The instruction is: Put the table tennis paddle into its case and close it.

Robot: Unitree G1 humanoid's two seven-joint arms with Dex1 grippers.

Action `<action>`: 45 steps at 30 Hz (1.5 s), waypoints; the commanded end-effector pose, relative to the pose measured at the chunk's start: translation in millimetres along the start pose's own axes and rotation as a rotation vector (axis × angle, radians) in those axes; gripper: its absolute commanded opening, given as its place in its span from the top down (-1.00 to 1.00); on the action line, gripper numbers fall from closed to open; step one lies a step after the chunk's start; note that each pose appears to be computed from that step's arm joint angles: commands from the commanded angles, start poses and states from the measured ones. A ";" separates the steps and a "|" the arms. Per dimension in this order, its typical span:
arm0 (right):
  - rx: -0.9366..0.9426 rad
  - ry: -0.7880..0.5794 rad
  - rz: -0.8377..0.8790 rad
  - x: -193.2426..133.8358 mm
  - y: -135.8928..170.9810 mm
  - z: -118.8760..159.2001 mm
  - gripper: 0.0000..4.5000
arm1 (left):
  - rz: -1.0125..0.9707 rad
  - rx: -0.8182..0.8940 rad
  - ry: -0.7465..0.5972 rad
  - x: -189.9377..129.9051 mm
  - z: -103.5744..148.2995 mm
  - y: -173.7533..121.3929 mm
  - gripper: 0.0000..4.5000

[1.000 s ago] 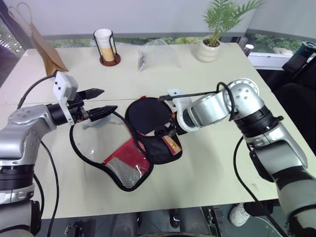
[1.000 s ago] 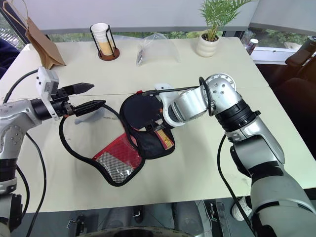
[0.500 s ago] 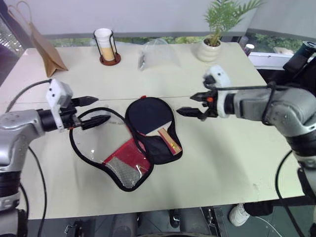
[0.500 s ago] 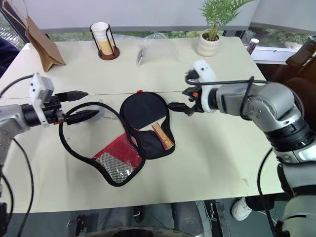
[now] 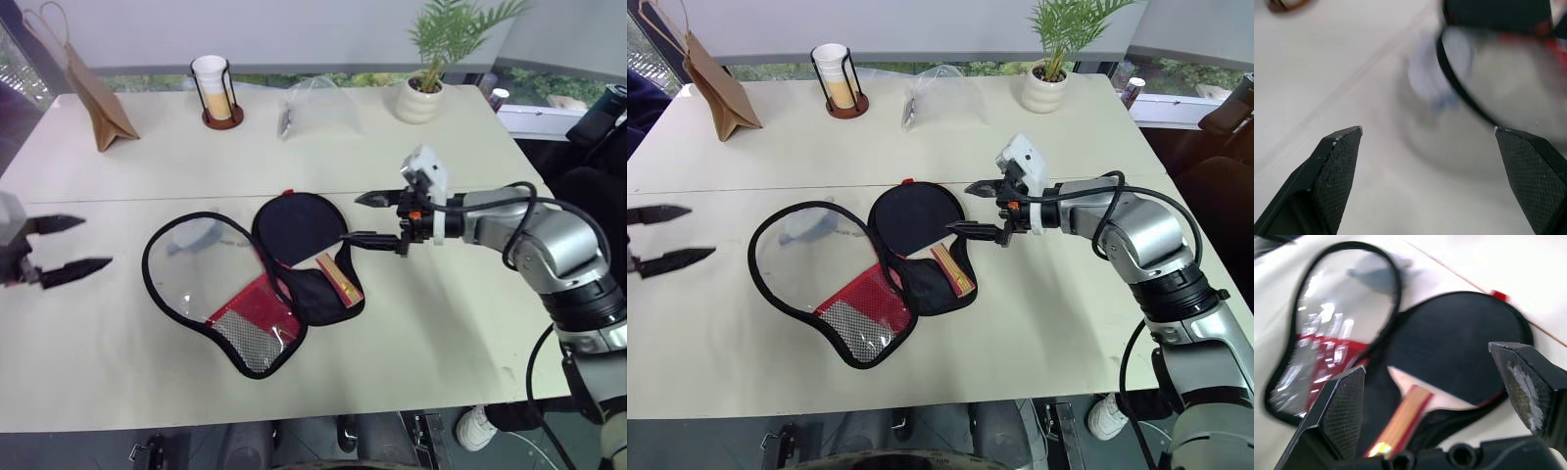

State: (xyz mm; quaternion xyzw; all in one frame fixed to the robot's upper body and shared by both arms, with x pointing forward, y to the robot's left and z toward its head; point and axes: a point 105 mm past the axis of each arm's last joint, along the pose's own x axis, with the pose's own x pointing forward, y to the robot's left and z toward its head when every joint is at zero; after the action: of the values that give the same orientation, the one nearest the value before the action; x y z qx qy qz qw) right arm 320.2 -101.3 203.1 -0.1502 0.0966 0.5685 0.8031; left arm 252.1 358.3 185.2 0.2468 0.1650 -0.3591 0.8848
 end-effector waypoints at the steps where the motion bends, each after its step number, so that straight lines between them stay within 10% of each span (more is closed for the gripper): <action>1: -0.089 -0.007 0.059 -9.8 10.7 13.1 -0.97 | -0.043 0.116 0.065 -6.2 -8.9 -2.1 -1.00; 15: -0.160 -0.001 0.137 -28.8 27.5 28.0 -0.97 | -0.126 0.294 -0.180 99.1 -15.6 -36.2 -1.00; 28: -0.160 -0.013 -0.020 -44.5 13.5 37.0 -0.97 | -0.258 0.185 -0.541 169.9 93.2 -62.8 -1.00; 45: -0.169 -0.057 -0.325 -79.7 -16.6 51.4 -0.97 | -0.403 0.046 -0.457 230.9 118.0 -95.0 -1.00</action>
State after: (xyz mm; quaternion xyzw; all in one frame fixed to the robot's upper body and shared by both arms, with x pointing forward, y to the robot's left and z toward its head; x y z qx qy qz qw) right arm 313.1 -157.4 269.2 -0.2012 0.0184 0.4489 0.8704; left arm 356.2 108.8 139.5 0.1235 0.0129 -0.5801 0.8051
